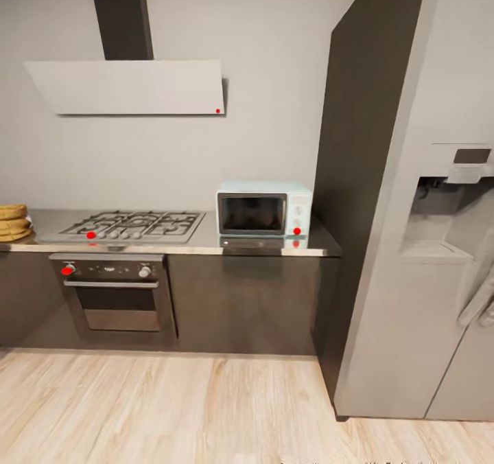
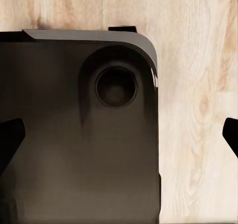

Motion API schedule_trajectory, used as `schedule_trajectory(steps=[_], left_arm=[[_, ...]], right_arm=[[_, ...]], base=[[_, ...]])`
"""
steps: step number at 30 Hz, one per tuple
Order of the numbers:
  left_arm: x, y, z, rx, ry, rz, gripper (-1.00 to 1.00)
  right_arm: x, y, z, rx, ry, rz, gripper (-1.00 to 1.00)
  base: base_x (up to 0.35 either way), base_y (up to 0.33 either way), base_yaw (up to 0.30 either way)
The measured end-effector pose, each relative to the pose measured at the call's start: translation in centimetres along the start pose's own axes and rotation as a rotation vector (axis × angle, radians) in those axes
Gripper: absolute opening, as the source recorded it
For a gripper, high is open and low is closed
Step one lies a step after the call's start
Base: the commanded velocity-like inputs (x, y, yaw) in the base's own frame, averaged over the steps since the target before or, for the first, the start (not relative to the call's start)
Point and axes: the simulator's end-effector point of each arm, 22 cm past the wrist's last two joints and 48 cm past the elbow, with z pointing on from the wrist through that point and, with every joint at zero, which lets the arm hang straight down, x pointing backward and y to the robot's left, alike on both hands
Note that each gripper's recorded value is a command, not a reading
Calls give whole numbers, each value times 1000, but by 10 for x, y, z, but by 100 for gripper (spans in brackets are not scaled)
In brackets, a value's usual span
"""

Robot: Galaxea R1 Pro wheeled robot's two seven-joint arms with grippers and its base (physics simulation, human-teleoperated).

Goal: In the kitchen, take the popcorn bag from the countertop, put it into the microwave, and heat it until the popcorn is cooked so the cooked popcorn ends up inside the bag.

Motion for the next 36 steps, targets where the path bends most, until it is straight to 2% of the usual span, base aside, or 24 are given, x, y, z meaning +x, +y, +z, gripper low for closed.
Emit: schedule_trajectory(steps=[4, 16, 36], left_arm=[[0, 0, 0, 0, 0, 1, 100], [-1, -1, 0, 0, -2, -6, 100], [0, 0, 0, 0, -1, 0, 100]], right_arm=[[0, 0, 0, 0, 0, -1, 100], [1, 1, 0, -3, 2, -11, 100], [0, -1, 0, 0, 1, -12, 100]], base=[[0, 0, -187], [20, 0, -6], [314, 0, 0]])
